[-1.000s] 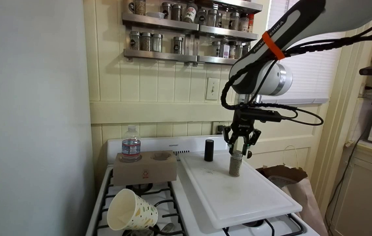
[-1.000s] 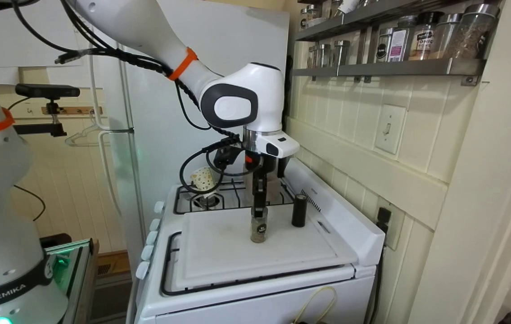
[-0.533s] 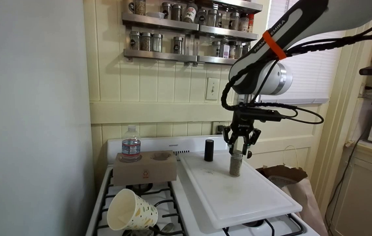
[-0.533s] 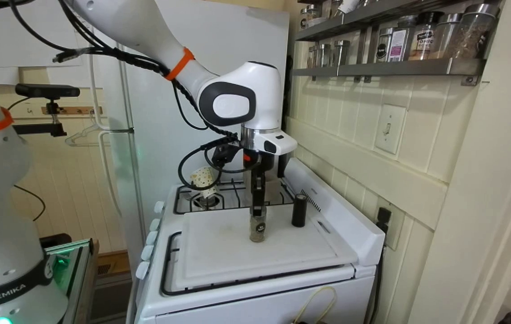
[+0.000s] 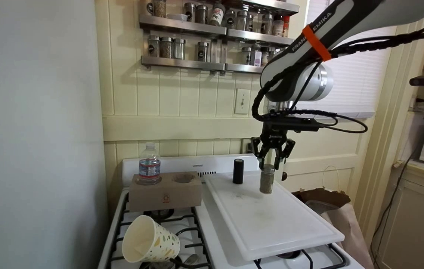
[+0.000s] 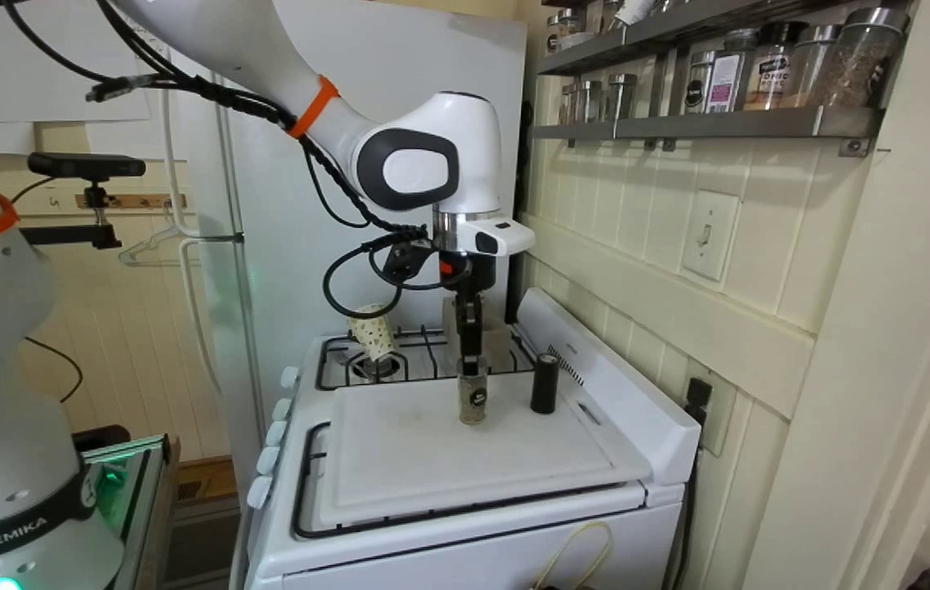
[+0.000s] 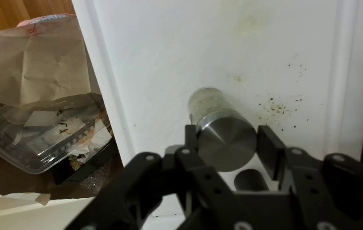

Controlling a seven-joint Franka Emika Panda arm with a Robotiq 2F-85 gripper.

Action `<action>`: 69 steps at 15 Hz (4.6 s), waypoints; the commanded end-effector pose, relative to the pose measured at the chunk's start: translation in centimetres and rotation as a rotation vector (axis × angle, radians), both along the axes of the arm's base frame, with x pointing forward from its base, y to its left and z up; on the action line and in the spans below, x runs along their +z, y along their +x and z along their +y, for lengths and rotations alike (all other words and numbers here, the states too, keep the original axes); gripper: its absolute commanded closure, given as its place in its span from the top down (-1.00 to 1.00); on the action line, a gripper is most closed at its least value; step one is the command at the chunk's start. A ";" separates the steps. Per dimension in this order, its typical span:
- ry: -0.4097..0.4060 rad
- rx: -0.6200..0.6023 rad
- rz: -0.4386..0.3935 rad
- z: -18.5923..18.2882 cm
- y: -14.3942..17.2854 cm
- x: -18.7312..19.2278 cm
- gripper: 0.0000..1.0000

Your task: Move the brown spice bottle to the right

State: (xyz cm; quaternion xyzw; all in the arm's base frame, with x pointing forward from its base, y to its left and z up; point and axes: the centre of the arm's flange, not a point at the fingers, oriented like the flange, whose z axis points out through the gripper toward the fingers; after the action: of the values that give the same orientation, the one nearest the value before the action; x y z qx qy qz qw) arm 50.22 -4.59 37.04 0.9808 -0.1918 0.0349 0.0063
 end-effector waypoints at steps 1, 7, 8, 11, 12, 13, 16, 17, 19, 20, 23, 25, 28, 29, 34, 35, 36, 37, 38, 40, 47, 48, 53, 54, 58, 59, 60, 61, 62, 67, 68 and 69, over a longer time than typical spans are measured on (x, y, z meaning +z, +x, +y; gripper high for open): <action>0.011 0.000 0.069 0.4 -0.7 0.0 -0.51; 0.096 0.016 0.032 0.7 -0.6 0.9 -0.51; 0.084 0.011 0.020 0.5 -0.4 0.9 -0.51; 0.094 -0.002 0.036 0.0 -0.3 0.5 -0.51; 0.084 -0.006 0.031 -0.2 -0.2 0.2 -0.51; 0.079 -0.006 0.032 -0.4 -0.3 -0.2 -0.51; 0.077 0.000 0.031 -0.7 -0.2 -1.2 -0.51; 0.076 0.004 0.032 -0.7 -0.2 -1.4 -0.51; 0.059 0.026 0.063 -0.7 -0.3 -1.7 -0.51; 0.055 0.034 0.060 -0.8 -0.3 -1.9 -0.51; 0.057 0.055 0.081 -1.0 -0.2 -2.7 -0.51; 0.042 0.089 0.108 -1.0 -0.4 -2.9 -0.51; 0.023 0.180 0.162 -1.2 -0.7 -2.7 -0.51; 0.030 0.216 0.195 -1.2 -0.9 -2.7 -0.51; 0.099 0.422 0.341 -1.5 -2.1 -3.1 -0.51; 0.104 0.463 0.374 -1.6 -2.3 -3.2 -0.51; 0.111 0.501 0.406 -1.6 -2.5 -3.3 -0.51; 0.098 0.538 0.440 -1.6 -2.7 -3.4 -0.51; 0.079 0.572 0.467 -1.6 -2.7 -3.5 -0.51; 0.011 0.619 0.478 -1.5 -2.7 -3.6 -0.51; -0.054 0.698 0.406 -0.6 -1.9 -3.0 -0.01; -0.053 0.698 0.407 -0.6 -1.9 -3.0 -0.01; -0.053 0.695 0.408 -0.7 -1.9 -3.1 -0.51; -0.099 0.714 0.382 -0.2 -1.5 -2.7 -0.51; -0.209 0.805 0.270 1.6 -0.3 -0.6 -0.51; -0.209 0.821 0.247 1.8 -0.1 -0.4 -0.51; -0.191 0.838 0.218 2.0 0.1 -0.3 -0.51; -0.149 0.851 0.192 2.1 0.5 -0.6 -0.51; -0.116 0.860 0.172 2.2 0.8 -0.7 -0.51; 0.004 0.837 0.127 2.7 1.5 -0.2 -0.51; 0.016 0.826 0.130 2.7 1.5 -0.3 -0.51; 0.019 0.807 0.142 2.7 1.6 -0.3 -0.51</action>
State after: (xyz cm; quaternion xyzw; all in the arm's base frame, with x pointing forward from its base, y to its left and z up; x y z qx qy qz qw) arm 51.46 -1.79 36.57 0.9750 0.2202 -0.0266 0.0148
